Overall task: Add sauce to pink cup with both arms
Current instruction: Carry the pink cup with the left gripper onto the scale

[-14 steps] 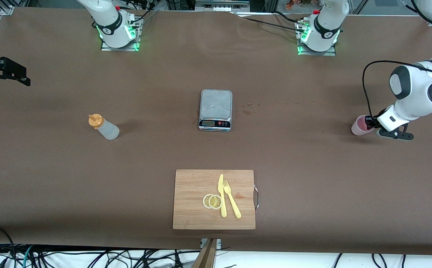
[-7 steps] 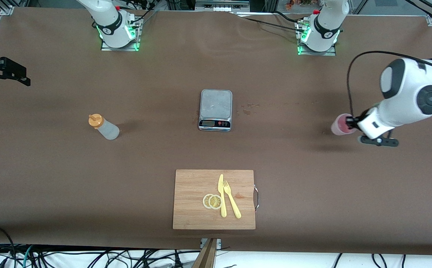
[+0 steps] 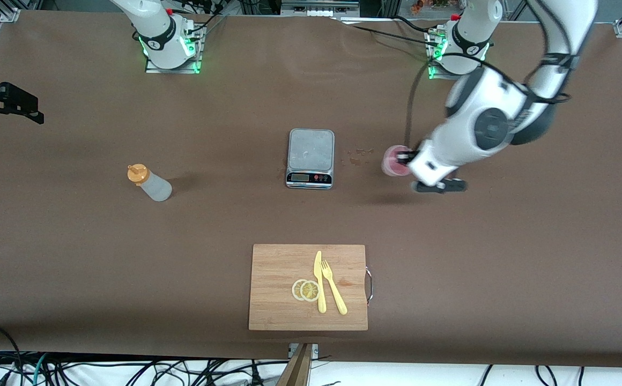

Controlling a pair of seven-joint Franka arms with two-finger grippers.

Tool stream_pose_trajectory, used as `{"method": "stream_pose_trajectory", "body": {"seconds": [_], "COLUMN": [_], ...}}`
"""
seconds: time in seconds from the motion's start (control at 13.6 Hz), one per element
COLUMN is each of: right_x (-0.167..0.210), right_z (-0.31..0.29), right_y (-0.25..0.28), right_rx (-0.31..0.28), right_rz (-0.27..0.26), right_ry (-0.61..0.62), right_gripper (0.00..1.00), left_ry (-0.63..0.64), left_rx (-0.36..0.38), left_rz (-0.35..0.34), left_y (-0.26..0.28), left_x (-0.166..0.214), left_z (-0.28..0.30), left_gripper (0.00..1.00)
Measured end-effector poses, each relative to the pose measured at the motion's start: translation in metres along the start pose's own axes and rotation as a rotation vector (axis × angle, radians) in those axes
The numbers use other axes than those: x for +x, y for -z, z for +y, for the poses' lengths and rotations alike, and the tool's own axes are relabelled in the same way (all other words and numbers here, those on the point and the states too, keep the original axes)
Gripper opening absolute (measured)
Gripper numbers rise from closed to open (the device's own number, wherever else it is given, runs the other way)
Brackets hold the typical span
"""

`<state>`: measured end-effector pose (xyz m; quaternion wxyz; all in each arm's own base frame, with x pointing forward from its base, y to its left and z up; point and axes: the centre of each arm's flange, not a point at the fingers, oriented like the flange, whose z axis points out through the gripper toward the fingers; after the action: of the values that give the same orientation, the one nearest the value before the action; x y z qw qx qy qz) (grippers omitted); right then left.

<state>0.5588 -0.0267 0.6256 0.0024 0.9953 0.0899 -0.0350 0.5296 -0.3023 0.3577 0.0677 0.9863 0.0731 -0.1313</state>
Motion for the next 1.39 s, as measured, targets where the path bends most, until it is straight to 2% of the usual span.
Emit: {"method": "stream_pose_trajectory", "body": {"seconds": [0.22,0.44,0.59,0.88,0.95,1.1,1.39], "right_x": [0.000,0.000,0.000,0.000,0.000,0.001,0.007], "right_z": [0.000,0.000,0.000,0.000,0.000,-0.001,-0.001], "right_y": [0.000,0.000,0.000,0.000,0.000,0.000,0.000], "right_rx": [0.000,0.000,0.000,0.000,0.000,0.004,0.009], "right_rz": [0.000,0.000,0.000,-0.001,0.000,0.004,0.037], "right_ry": [0.000,0.000,0.000,0.000,0.000,0.001,0.003], "right_gripper": [1.00,1.00,1.00,1.00,1.00,1.00,1.00], "left_ry": [0.069,0.103,0.100,0.097,0.112,0.135,0.147], "left_rx": [-0.040,-0.011,0.024,0.045,0.047,0.048,0.043], "left_rz": [0.023,0.048,0.049,0.045,0.043,0.042,0.048], "left_y": [-0.038,-0.092,-0.123,-0.141,-0.143,-0.145,-0.137], "left_x": [-0.027,-0.037,-0.057,-0.082,-0.083,-0.084,-0.083], "left_z": [0.081,0.109,0.129,0.149,0.150,0.150,0.153], "left_gripper": [0.04,0.04,0.04,0.04,0.11,0.29,0.71]}}
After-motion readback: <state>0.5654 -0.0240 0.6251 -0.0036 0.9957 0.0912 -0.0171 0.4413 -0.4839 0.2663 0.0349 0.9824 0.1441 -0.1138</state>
